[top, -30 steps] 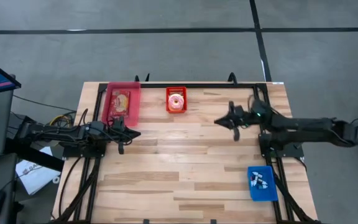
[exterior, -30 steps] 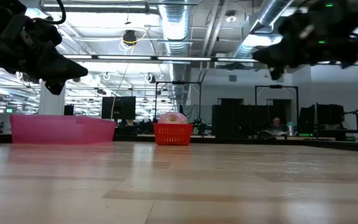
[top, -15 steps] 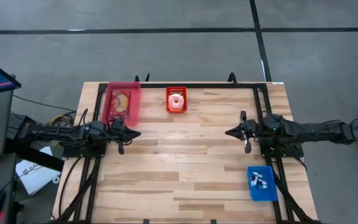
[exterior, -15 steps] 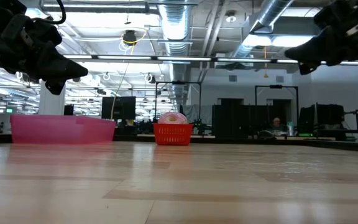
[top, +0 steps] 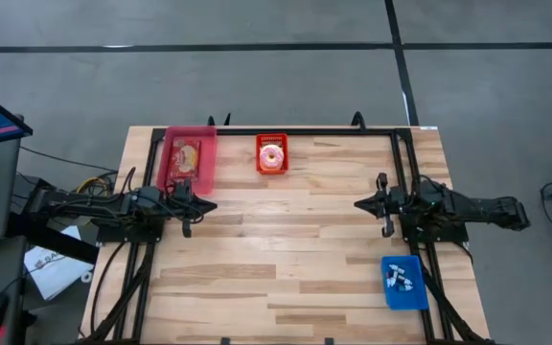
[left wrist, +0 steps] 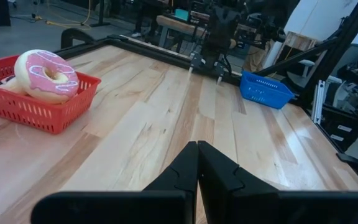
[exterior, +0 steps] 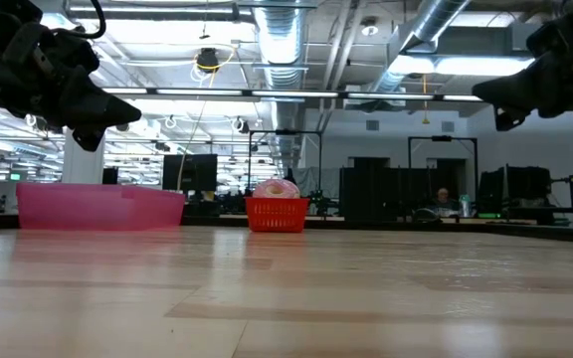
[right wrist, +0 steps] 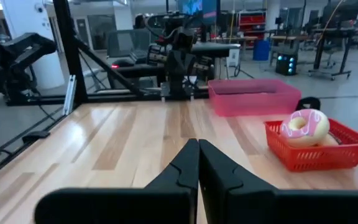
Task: Pick & Place Food Item
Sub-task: Return to Home Position
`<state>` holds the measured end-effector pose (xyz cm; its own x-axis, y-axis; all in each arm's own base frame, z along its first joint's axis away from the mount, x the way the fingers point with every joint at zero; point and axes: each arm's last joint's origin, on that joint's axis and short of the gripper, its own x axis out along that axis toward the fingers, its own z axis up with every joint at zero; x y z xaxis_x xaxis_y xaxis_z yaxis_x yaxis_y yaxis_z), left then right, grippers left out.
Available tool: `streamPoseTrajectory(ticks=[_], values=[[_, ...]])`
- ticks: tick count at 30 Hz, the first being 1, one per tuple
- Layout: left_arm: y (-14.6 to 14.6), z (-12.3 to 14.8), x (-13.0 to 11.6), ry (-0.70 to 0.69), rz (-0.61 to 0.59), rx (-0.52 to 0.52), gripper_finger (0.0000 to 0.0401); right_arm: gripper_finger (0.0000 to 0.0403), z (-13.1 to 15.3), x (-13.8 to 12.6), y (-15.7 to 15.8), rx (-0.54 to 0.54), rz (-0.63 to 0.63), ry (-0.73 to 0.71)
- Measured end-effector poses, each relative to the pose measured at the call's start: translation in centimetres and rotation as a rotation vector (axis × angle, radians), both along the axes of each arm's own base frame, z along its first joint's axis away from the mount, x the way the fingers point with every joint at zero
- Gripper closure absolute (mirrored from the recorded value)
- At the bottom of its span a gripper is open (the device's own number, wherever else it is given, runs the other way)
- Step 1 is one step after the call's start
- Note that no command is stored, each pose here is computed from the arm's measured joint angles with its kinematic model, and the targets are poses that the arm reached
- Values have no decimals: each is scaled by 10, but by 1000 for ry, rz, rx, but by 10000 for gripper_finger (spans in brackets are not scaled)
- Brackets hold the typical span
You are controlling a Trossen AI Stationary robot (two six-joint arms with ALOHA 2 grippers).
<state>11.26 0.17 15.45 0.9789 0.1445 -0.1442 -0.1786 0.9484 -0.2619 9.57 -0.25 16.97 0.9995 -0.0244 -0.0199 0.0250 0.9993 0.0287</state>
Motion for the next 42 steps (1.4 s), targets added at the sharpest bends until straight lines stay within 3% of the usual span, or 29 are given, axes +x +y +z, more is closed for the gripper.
streamPoseTrajectory(ticks=[6, 16, 20, 24, 42], values=[[0, 1, 0, -6, 0, 0, 399, 403, -1, 1, -1, 11, -7, 11], [0, 1, 0, -7, 0, 0, 399, 403, -7, 5, 1, 150, 0, 81], [0, 1, 0, -7, 0, 0, 399, 403, -9, 7, 1, 89, -11, 109], [0, 1, 0, -7, 0, 0, 399, 403, -9, 7, 1, 168, -21, 102], [0, 1, 0, -7, 0, 0, 399, 403, -9, 7, 1, 173, -23, 108]])
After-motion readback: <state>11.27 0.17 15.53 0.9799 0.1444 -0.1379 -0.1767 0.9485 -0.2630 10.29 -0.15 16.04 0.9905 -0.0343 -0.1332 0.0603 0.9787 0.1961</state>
